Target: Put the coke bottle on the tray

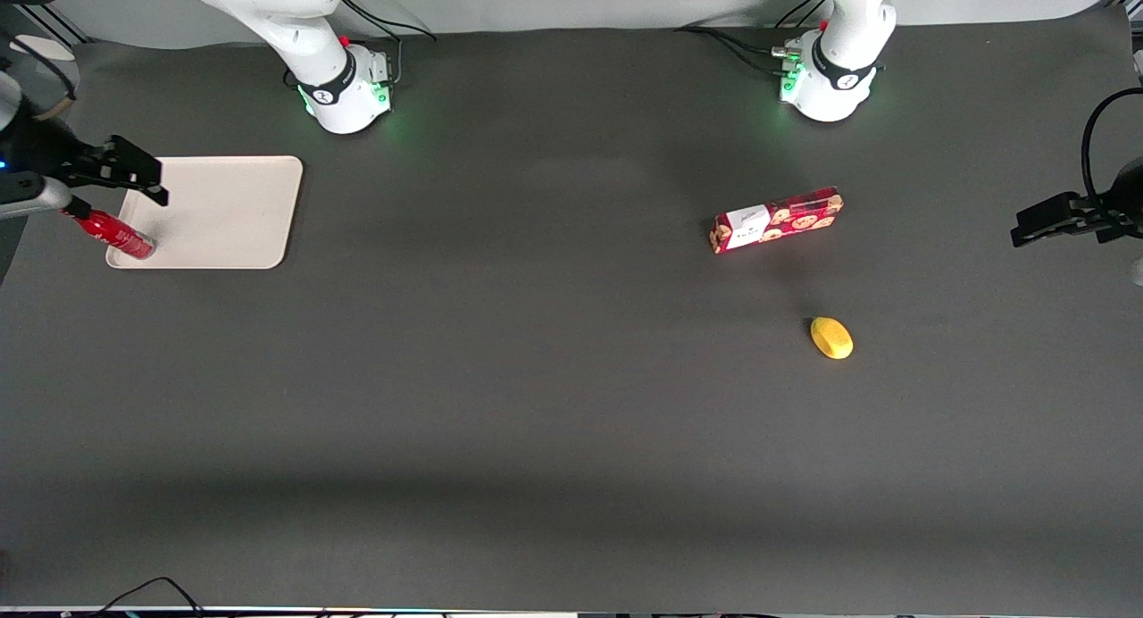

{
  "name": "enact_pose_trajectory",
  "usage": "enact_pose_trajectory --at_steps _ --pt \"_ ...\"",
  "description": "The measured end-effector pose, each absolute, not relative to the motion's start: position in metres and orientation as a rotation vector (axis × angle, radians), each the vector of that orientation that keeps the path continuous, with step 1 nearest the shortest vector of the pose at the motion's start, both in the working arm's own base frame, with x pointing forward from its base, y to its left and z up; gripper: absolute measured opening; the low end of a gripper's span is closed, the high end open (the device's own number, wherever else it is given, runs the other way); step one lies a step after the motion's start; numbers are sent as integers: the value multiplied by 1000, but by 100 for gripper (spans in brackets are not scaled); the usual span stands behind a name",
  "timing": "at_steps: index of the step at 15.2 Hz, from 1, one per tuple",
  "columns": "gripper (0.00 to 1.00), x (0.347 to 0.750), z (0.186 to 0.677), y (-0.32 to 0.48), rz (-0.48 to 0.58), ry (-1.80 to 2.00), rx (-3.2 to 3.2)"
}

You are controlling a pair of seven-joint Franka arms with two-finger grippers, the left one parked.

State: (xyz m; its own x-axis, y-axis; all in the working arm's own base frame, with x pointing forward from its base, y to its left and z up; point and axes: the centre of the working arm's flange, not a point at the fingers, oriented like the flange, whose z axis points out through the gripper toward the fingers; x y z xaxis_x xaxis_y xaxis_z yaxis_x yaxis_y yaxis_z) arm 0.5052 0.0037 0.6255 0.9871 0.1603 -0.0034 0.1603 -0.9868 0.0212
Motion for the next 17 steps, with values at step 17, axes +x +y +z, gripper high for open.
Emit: enact_pose_trajectory --at_steps 17 --pt "100 501 647 -6 -21 186 3083"
